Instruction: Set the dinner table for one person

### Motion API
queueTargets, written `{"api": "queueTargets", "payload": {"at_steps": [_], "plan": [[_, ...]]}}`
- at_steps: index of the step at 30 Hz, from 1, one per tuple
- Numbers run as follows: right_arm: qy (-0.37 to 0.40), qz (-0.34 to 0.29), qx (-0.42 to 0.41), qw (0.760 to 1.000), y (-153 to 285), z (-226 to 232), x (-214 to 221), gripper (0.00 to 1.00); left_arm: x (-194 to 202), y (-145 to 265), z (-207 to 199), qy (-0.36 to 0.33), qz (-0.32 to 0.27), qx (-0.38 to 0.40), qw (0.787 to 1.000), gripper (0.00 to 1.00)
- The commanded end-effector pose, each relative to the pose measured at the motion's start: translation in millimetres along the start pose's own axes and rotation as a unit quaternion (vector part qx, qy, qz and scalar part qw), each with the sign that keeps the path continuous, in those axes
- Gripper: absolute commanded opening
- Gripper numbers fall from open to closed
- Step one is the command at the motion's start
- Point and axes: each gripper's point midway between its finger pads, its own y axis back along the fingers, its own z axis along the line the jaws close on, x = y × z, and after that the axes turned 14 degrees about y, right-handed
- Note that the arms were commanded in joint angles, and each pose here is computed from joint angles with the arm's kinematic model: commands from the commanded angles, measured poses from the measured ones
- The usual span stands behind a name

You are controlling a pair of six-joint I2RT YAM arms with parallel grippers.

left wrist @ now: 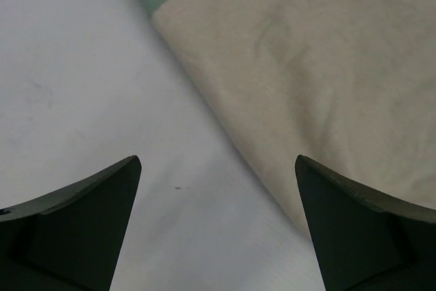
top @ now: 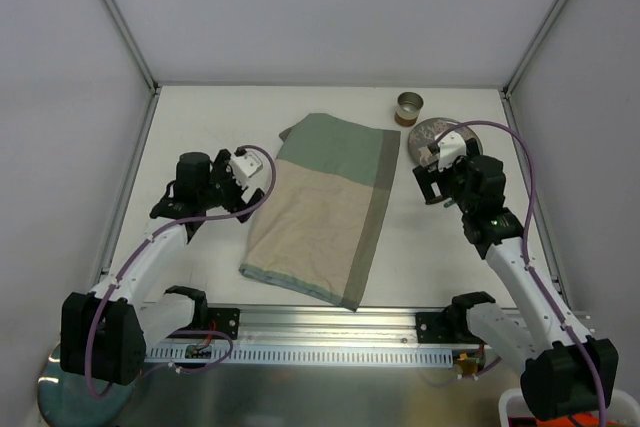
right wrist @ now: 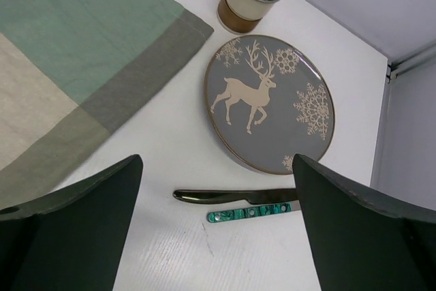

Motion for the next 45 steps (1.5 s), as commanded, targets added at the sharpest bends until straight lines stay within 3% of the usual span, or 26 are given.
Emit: {"api": "queueTargets", "payload": {"at_steps": [1,6,14,23,28,34,36,41,45], "plan": [[0.009,-0.026,-0.030,0.999,6.8,9.2,-10.9,0.97,18.2,15.2,-62.5,-0.043,0.023,0.158,0.986,0.99],[0.028,-0.004,-0.035,0.999,-0.1,11.3,1.2,0.97,41.6,32.7,-105.5,-0.104,0.084,0.235,0.963,0.98],[0.028,0.014,-0.046,0.998,-10.3,15.8,9.7,0.97,92.8,37.5,-109.5,-0.126,0.199,0.229,0.945,0.99],[0.029,0.011,-0.073,0.997,-13.8,26.1,10.9,0.97,109.0,36.7,-115.5,-0.154,0.248,0.248,0.924,0.97],[0.027,-0.003,-0.174,0.984,2.6,58.6,3.0,0.96,77.4,25.7,-116.6,-0.178,0.224,0.248,0.926,0.97],[-0.101,0.001,-0.248,0.964,2.5,73.6,-4.5,0.97,36.3,2.4,-111.8,-0.177,0.177,0.224,0.942,0.99],[-0.145,0.018,-0.262,0.954,-11.4,68.4,2.1,0.97,22.8,-13.6,-102.5,-0.170,0.145,0.185,0.957,0.99],[-0.297,0.051,-0.311,0.901,-48.7,58.8,21.1,0.97,6.0,-40.6,-74.1,-0.162,0.094,0.090,0.978,0.99],[-0.357,0.075,-0.338,0.868,-80.4,58.5,37.1,0.99,4.3,-47.8,-69.4,-0.154,0.076,0.072,0.982,0.99]]}}
